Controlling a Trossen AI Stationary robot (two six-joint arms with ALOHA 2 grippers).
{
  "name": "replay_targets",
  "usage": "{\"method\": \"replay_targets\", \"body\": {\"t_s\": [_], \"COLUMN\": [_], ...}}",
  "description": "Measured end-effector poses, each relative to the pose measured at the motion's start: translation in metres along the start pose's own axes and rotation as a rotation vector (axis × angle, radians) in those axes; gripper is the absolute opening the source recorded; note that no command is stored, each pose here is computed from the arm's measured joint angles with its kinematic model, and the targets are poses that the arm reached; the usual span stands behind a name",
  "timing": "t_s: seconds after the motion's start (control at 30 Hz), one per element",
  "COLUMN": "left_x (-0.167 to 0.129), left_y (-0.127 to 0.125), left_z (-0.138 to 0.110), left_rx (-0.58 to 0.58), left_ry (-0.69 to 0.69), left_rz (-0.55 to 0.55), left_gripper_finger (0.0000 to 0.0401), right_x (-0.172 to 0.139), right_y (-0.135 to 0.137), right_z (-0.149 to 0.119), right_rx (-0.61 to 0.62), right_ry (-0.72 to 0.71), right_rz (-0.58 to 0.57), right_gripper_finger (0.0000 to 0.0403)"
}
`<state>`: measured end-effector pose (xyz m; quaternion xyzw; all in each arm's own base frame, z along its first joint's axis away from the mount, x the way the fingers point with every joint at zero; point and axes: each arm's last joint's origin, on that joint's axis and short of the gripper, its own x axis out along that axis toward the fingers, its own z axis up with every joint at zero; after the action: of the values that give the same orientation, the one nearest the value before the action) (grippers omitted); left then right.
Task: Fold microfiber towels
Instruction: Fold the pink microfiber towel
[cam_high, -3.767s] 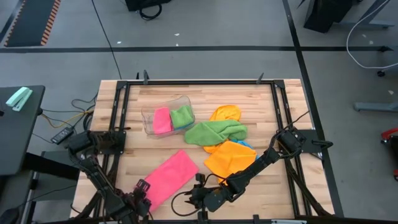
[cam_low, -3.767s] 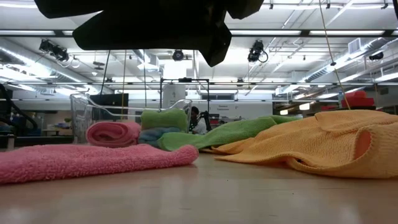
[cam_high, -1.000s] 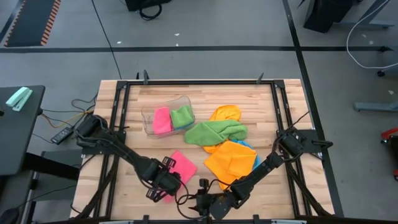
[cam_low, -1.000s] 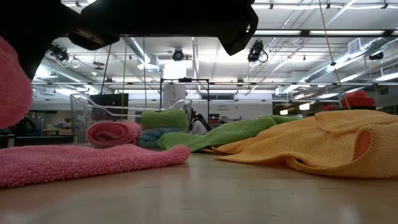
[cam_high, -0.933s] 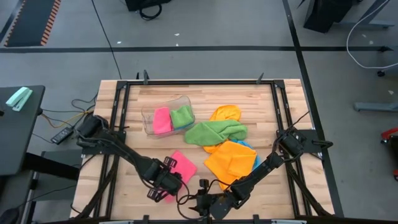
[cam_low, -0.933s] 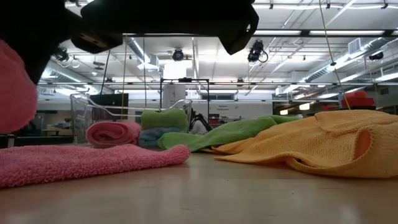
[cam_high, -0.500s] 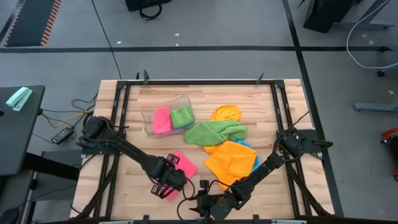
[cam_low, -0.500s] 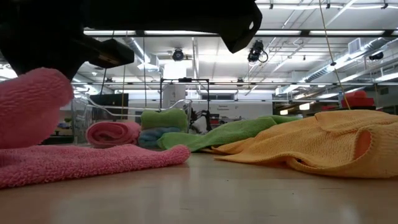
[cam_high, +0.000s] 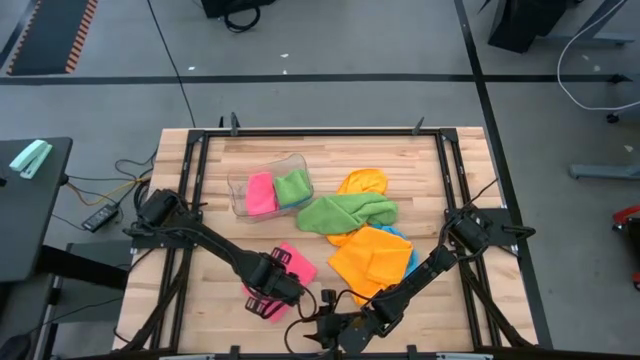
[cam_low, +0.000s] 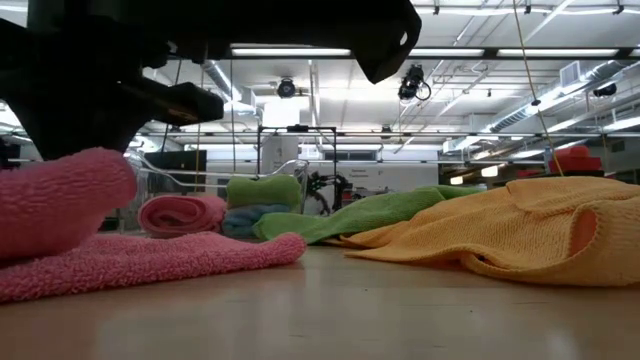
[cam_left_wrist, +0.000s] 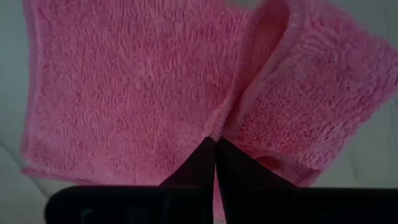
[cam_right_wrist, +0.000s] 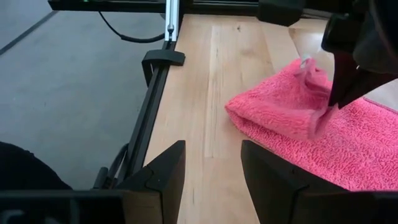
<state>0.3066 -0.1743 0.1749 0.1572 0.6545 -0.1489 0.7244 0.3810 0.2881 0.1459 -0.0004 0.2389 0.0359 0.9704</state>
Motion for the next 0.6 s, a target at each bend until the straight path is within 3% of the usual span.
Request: {"method": "replay_targets", "body": {"t_s": [0.13, 0.43, 0.6], "left_x": [0.0, 0.0, -0.011], "left_y": [-0.002, -0.002, -0.003], "left_z": [0.001, -0.003, -0.005], "left_rx": [0.004, -0.058, -0.109], "left_ry": [-0.012, 0.021, 0.003], "left_rz": [0.005, 0.028, 0.026], "left_gripper_finger": [0.0026, 0.0104, 0.0117], "right_x": [0.0, 0.0, 0.0], "right_y": [0.0, 0.0, 0.0], "right_z": [0.0, 0.0, 0.0], "right_rx": [0.0, 0.007, 0.007], "right_ry": [0.0, -0.003, -0.003], "right_rz": [0.0, 0.001, 0.001], "right_gripper_finger": [0.0165, 0.0165, 0.0165]}}
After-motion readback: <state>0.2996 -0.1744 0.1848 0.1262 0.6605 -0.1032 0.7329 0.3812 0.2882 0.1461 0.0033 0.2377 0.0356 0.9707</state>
